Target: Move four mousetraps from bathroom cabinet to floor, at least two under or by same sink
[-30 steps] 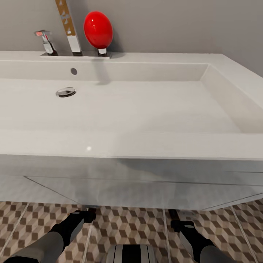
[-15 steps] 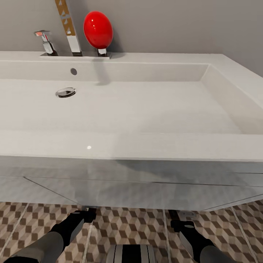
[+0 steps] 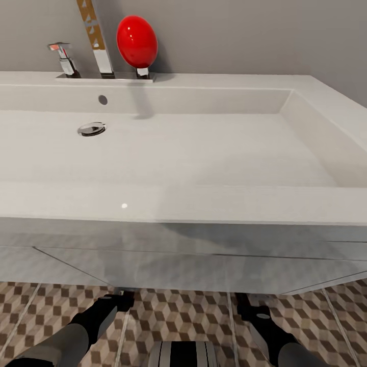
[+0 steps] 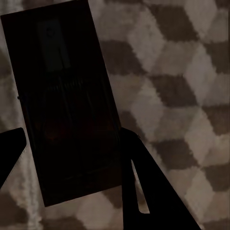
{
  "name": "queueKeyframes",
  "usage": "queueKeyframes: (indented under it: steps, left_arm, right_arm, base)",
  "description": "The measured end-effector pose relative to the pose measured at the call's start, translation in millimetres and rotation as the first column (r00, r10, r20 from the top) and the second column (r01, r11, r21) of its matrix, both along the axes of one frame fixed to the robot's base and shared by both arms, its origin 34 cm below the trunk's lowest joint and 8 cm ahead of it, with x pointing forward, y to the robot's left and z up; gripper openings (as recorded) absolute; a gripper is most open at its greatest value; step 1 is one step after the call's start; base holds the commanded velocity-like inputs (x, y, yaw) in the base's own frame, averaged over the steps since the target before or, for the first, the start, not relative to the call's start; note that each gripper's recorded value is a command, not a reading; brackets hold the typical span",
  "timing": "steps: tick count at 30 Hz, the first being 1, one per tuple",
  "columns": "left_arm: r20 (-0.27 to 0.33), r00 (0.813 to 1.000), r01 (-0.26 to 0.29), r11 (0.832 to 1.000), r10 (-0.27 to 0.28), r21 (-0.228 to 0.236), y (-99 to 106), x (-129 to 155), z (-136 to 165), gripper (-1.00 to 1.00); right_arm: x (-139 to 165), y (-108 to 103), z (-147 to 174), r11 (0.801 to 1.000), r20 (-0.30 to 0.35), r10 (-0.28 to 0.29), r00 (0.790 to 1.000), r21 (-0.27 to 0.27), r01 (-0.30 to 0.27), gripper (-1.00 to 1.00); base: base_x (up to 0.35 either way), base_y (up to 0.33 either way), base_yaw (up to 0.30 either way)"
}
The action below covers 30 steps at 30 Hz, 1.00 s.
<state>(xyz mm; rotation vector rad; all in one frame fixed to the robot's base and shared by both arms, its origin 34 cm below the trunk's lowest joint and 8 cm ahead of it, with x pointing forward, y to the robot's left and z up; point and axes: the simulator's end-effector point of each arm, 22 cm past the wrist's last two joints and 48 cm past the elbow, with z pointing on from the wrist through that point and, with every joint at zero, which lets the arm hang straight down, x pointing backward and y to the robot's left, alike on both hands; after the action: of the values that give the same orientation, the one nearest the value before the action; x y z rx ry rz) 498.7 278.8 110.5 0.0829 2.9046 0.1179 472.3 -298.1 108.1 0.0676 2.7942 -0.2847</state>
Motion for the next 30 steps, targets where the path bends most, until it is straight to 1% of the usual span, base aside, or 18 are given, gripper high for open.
queueKeyframes:
  steps: [2, 5, 13, 24, 30]
  left_arm:
    - [-0.003, 1.0, -0.003, 1.0, 0.003, -0.001, 0.4, -1.4, -0.5, -1.0]
    - [-0.005, 1.0, -0.006, 1.0, 0.006, -0.001, 0.6, -2.3, -0.8, -1.0]
    - [-0.01, 1.0, -0.009, 1.0, 0.009, -0.002, 0.8, -4.7, -1.7, -1.0]
    - [-0.002, 1.0, -0.009, 1.0, 0.009, -0.003, 1.0, -4.7, -2.0, -1.0]
    - [-0.01, 1.0, -0.011, 1.0, 0.011, 0.0, 3.1, -14.3, -5.7, -1.0]
  right_arm:
    - [2.7, 1.2, 0.9, 1.0, 0.01, 0.014, 1.0, -0.003, -0.014, -1.0]
    - [5.8, 9.8, 1.5, 0.999, 0.02, 0.037, 0.999, 0.0, -0.037, -1.0]
    - [10.5, 29.1, 2.7, 0.998, 0.047, 0.054, 0.997, 0.019, -0.055, -1.0]
    - [8.6, 34.3, 1.9, 0.998, 0.047, 0.057, 0.997, 0.025, -0.058, -1.0]
    - [9.6, 35.3, 2.3, 0.998, 0.059, 0.057, 0.997, 0.027, -0.059, -1.0]
  base:
    - [0.0, 0.0, 0.0]
    - [0.0, 0.0, 0.0]
    - [0.0, 0.0, 0.0]
    - [0.0, 0.0, 0.0]
    - [0.0, 0.0, 0.0]
